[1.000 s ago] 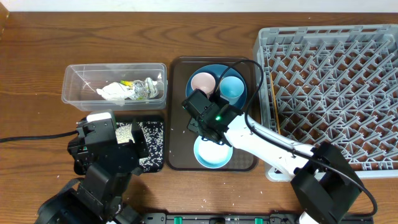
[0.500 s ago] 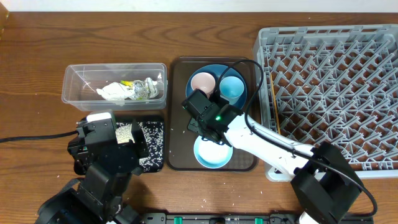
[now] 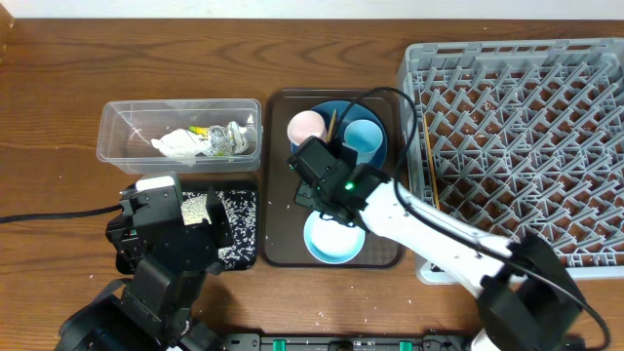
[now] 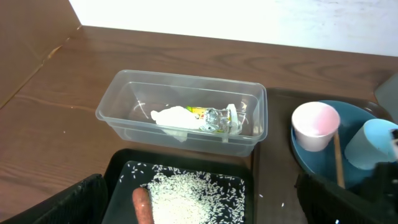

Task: Sort waste into correct bins and load items into the dishwasher rack
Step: 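Grasp the second chopstick on the blue plate with the right gripper, then carry the chopstick right and insert it into the dish rack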

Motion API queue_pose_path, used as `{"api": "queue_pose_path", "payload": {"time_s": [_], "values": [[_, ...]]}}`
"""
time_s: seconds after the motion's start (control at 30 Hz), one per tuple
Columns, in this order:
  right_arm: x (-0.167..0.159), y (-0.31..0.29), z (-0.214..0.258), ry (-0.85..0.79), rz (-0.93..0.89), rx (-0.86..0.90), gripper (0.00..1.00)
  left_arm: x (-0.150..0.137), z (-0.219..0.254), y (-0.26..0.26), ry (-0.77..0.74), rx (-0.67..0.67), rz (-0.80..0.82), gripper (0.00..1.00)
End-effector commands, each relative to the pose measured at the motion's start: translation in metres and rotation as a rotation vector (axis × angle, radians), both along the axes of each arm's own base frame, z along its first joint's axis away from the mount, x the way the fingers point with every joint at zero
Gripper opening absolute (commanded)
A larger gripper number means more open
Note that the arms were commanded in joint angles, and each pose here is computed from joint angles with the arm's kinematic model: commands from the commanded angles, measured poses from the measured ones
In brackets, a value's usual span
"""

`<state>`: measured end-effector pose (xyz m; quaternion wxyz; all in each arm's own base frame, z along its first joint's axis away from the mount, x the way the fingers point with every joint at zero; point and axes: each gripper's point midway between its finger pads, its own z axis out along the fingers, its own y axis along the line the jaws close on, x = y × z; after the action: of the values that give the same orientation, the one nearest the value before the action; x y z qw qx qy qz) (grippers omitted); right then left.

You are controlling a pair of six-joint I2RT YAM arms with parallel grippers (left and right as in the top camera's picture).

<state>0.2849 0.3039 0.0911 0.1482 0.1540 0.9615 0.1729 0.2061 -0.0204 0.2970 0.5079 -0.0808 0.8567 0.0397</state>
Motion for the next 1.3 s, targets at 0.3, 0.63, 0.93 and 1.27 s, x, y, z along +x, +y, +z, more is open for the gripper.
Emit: {"api": "queue_pose_path", "payload": {"time_s": [0.3,0.63,0.93,1.27], "values": [[0.003,-0.038,0.081,-0.166,0.087,0.017,0.01,0.000,0.007,0.005,-0.022,0.001,0.026,0.99],[0.002,-0.125,0.081,-0.124,0.060,-0.212,0.01,0.000,0.007,0.005,-0.022,0.000,0.026,0.99],[-0.008,-0.188,0.073,-0.072,0.184,-0.542,0.01,0.000,0.007,0.005,-0.022,0.001,0.026,0.99],[-0.006,-0.197,0.075,-0.084,0.194,-0.602,0.01,0.000,0.007,0.005,-0.022,0.001,0.026,0.99]]}}
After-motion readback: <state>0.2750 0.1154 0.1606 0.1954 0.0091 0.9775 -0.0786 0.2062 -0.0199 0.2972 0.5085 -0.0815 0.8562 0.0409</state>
